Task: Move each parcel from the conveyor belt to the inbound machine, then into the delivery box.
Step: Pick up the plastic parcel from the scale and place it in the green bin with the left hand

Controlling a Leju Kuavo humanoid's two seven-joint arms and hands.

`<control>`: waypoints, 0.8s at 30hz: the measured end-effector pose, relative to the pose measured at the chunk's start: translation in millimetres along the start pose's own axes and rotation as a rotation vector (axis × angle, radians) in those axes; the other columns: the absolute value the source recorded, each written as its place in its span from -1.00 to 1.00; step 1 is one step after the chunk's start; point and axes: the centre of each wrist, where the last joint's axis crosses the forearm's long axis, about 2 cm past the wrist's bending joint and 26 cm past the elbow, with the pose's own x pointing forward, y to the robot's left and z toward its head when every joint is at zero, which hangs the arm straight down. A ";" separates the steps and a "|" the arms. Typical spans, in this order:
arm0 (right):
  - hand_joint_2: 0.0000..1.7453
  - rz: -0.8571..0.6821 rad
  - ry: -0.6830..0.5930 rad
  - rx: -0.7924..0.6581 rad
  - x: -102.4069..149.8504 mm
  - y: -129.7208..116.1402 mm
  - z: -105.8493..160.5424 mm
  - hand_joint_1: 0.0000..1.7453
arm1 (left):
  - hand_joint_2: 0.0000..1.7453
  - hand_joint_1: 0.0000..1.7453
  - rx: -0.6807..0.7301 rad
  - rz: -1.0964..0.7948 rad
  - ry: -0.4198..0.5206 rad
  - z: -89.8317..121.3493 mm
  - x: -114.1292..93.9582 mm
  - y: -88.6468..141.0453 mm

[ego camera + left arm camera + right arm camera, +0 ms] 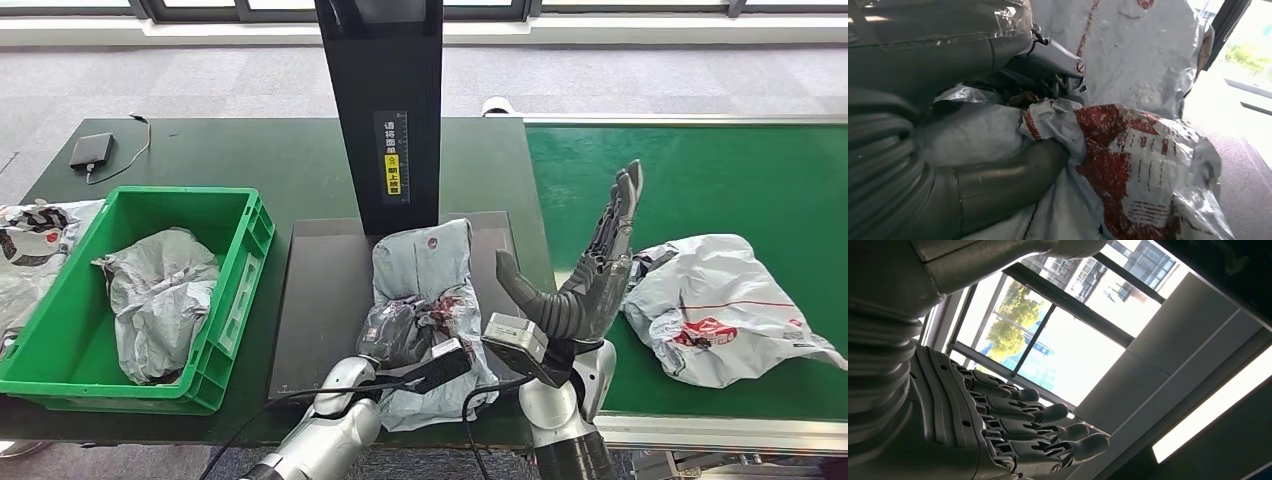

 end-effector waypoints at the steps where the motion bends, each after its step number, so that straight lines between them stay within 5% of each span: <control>1: 1.00 0.000 0.000 0.000 0.0 0.0 0.0 -1.00 | 1.00 1.00 -0.002 0.004 -0.007 0.0 0.0 -0.1; 5: 1.00 -0.001 0.002 -0.001 -0.1 -0.1 0.4 -1.00 | 1.00 1.00 0.065 0.002 -0.028 -0.2 0.2 1.6; 11: 1.00 -0.016 0.023 -0.019 -1.1 -1.5 0.9 -1.00 | 1.00 1.00 0.400 -0.059 -0.112 -2.7 4.9 20.9; 15: 1.00 -0.021 0.029 -0.025 -1.5 -2.2 1.1 -1.00 | 1.00 1.00 0.649 -0.196 -0.191 -1.7 11.1 67.4; 24: 1.00 -0.011 0.018 -0.018 -1.4 -2.8 0.8 -1.00 | 1.00 1.00 1.049 -0.356 -0.175 28.2 17.5 157.1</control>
